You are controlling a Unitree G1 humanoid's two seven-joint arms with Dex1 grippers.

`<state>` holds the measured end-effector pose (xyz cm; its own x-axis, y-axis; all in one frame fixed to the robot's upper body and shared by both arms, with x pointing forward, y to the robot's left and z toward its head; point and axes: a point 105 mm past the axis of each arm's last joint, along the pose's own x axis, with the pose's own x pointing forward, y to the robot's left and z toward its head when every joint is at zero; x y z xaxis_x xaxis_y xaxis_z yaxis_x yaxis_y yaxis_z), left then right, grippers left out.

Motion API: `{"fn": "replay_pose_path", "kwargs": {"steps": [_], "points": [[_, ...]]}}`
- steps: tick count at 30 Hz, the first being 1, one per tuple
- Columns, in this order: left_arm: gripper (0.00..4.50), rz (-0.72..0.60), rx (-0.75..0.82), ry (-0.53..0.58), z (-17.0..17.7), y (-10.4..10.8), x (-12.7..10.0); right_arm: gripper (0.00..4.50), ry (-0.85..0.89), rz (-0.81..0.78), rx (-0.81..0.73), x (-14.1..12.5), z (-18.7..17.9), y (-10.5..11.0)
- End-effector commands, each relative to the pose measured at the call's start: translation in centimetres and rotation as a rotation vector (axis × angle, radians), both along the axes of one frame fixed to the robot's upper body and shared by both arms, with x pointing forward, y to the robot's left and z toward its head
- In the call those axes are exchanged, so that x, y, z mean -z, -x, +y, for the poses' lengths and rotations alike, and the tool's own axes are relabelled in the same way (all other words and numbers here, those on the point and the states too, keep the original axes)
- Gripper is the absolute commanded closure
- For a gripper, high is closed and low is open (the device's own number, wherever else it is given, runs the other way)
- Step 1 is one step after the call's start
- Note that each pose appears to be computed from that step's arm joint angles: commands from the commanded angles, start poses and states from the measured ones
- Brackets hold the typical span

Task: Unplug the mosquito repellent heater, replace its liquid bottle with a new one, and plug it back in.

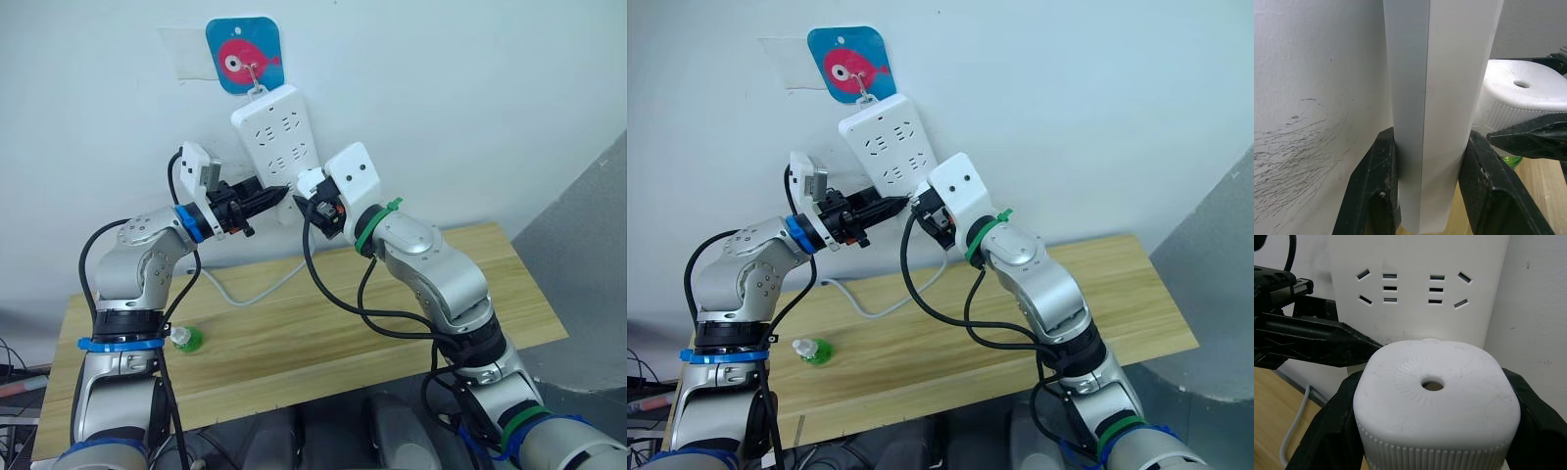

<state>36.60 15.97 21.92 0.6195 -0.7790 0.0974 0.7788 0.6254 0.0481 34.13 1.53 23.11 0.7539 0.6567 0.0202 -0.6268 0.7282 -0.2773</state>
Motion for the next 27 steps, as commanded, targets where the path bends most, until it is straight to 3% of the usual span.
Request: {"fn": "replay_pose_path", "kwargs": {"steps": [1,27], "points": [[3.21,-0.057,-0.002,-0.006,0.2,0.2,-1.6,1.5,-0.025,-0.04,-0.034,-1.2,0.5,0.9],[3.21,-0.081,-0.046,-0.036,0.7,-0.4,-1.7,1.5,-0.028,0.007,-0.009,-1.4,-1.1,3.2]]}}
